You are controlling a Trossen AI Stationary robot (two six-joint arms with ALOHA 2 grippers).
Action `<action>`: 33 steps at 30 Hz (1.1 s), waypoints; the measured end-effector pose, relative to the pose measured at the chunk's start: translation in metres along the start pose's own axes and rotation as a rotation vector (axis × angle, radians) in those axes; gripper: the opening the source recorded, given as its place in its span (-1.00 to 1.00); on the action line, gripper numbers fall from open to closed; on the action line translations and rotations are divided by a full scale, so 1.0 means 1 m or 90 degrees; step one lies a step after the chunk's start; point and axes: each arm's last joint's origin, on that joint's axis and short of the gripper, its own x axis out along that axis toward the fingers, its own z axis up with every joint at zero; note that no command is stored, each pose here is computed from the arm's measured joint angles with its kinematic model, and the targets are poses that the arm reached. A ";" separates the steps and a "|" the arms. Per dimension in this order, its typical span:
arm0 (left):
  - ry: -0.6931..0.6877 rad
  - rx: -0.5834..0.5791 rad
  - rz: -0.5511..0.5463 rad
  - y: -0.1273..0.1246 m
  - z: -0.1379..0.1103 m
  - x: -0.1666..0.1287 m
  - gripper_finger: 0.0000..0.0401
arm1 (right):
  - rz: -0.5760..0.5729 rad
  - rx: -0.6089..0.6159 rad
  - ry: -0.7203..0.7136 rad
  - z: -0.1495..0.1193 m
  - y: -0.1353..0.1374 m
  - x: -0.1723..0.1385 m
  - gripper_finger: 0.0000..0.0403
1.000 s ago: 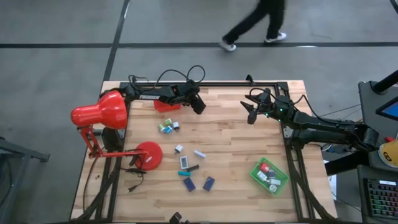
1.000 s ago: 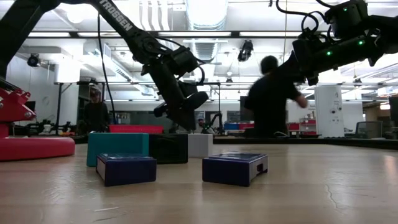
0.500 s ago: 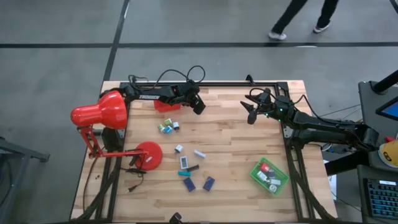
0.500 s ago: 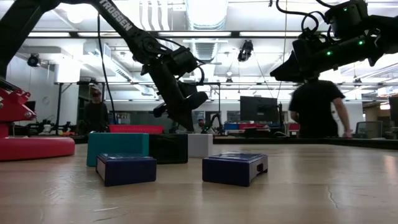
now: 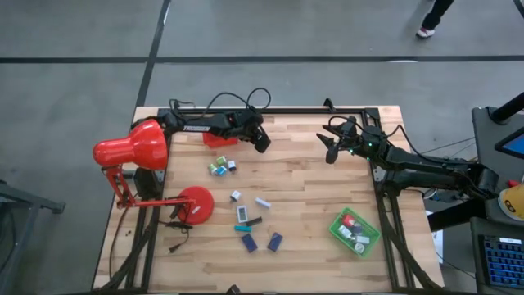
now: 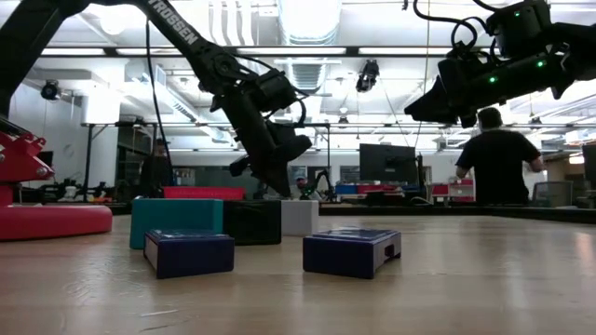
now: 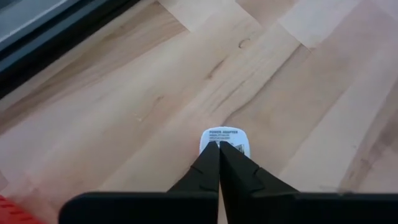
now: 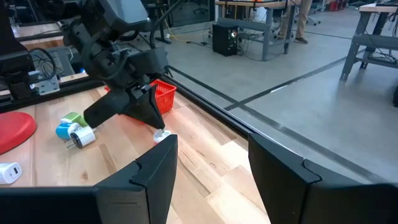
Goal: Pick & Place Office items
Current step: Put the pink white charger adapter into the green bin
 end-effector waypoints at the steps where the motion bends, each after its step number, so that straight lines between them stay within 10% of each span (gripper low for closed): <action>1: 0.002 -0.001 -0.001 -0.001 -0.001 0.000 -0.99 | 0.000 0.000 0.000 0.000 0.000 0.000 -0.06; 33: 0.048 0.125 -0.203 -0.137 -0.061 -0.030 -1.00 | 0.000 0.000 0.000 0.000 0.000 0.000 -0.06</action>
